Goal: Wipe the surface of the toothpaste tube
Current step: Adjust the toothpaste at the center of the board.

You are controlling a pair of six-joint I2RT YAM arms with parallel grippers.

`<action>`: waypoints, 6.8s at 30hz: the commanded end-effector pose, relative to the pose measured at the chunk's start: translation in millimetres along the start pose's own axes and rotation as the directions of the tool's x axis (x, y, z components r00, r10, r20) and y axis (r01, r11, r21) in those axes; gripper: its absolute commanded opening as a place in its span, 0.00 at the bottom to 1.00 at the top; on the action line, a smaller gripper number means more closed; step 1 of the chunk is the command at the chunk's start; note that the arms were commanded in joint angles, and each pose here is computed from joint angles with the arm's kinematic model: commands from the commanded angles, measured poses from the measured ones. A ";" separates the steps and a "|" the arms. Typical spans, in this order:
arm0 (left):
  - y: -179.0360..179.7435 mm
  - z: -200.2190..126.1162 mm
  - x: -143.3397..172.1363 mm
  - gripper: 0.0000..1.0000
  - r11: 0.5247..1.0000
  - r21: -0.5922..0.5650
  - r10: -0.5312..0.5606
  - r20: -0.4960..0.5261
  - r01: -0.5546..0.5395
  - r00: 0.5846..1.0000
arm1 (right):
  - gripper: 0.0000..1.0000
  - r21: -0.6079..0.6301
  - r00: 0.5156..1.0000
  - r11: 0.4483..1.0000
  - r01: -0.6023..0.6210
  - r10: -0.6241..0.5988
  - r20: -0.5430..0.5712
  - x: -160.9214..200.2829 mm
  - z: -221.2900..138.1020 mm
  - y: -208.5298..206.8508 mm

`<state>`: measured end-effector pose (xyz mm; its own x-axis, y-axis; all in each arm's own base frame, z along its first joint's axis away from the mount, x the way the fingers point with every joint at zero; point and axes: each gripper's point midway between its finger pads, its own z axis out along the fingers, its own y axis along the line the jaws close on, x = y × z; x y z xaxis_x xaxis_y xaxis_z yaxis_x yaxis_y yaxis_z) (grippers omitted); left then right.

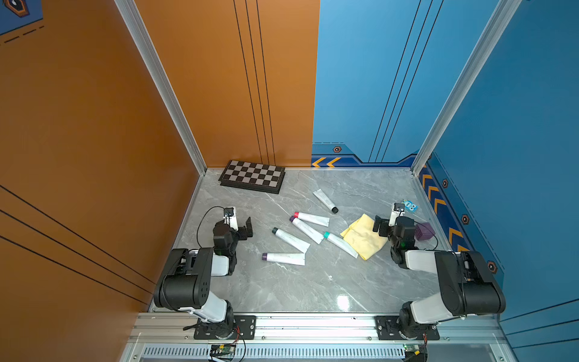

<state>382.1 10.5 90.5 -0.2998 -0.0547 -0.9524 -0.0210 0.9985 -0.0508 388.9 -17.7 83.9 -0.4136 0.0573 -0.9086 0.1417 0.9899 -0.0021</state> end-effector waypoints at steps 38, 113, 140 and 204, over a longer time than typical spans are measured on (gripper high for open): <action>15.7 -21.0 -23.0 0.99 0.992 -0.127 0.007 0.087 0.004 0.996 | 1.00 0.022 1.000 0.999 0.025 -0.025 0.015 -17.1 0.2 2.7; -122.9 -131.0 75.3 0.99 0.984 0.020 -0.121 -0.651 0.177 0.749 | 1.00 -0.145 0.980 0.986 -0.085 0.056 -0.193 -67.3 -130.6 142.1; -166.3 -111.5 105.2 0.98 0.960 0.166 -0.017 -0.768 0.224 0.640 | 1.00 -0.142 0.981 0.988 -0.062 0.034 -0.189 -62.5 -136.0 140.4; -260.0 -148.6 151.6 0.81 0.691 0.711 0.704 -0.622 -0.131 0.343 | 1.00 -0.146 0.976 0.988 -0.043 0.010 -0.219 -61.4 -134.0 145.2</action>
<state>221.1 -261.3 22.8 -0.7261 0.6340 -0.2660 0.6705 0.7387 -0.0695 315.6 140.2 192.5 -0.5912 0.1127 -0.7986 0.0309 0.9926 0.1173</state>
